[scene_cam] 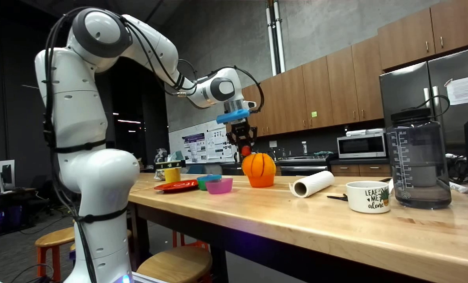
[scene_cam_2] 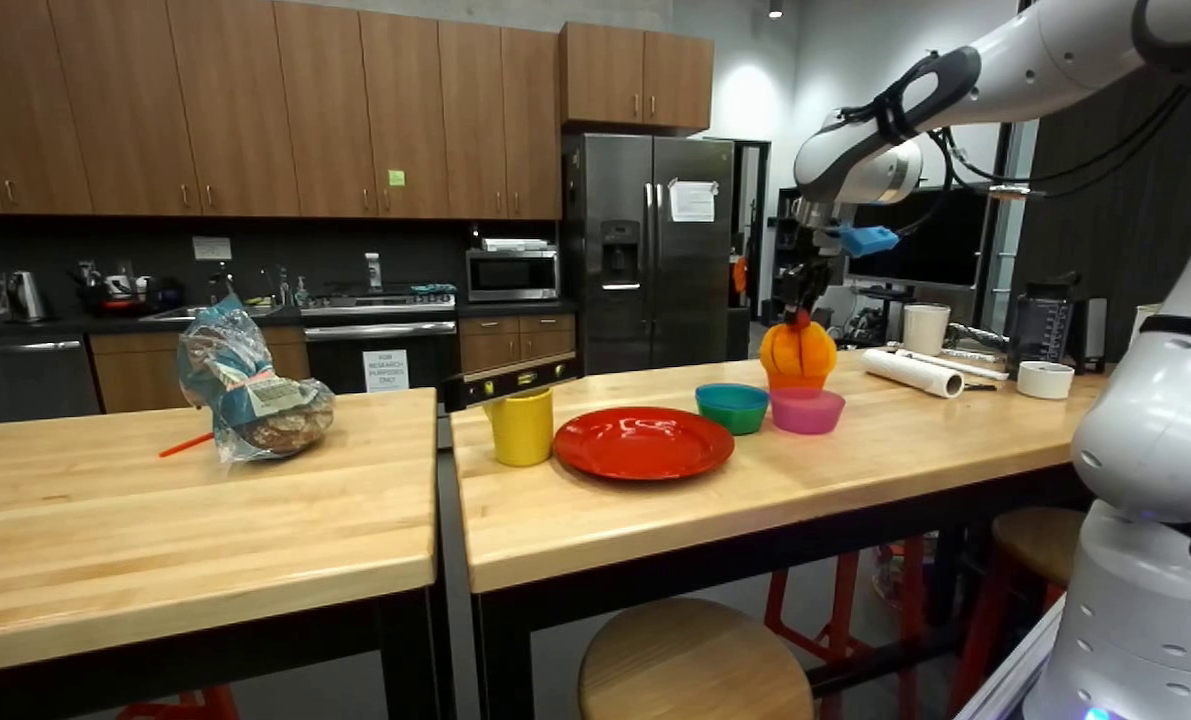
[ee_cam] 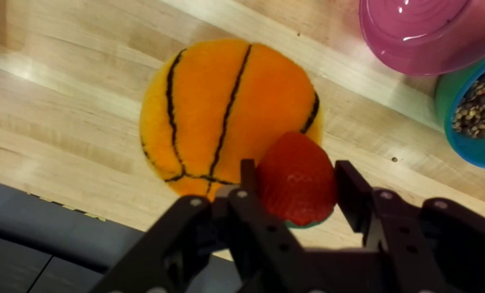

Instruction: Put the red ball on the orange thing

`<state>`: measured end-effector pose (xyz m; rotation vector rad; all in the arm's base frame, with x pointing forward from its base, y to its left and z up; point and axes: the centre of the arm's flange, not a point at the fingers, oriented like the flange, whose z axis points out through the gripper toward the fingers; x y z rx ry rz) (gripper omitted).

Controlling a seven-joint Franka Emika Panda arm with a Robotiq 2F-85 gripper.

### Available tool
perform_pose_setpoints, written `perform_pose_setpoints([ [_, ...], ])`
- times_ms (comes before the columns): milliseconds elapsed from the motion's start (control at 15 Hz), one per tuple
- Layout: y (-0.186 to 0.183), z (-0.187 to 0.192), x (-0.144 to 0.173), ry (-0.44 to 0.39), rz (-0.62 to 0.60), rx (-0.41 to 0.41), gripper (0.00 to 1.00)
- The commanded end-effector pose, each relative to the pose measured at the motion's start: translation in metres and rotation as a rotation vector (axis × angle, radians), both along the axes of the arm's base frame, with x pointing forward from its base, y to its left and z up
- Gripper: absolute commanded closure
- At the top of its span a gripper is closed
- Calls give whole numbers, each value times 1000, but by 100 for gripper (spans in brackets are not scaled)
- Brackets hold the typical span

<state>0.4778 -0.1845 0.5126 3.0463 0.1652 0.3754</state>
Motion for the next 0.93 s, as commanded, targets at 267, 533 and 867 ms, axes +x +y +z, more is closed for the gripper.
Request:
perform_pose_setpoints([
  [267,-38,13,33,-5,-22,-26,75],
  [533,-50,9,29,17,-34,-23,75],
  [867,-51,-5,25,42,-27,-6,75],
])
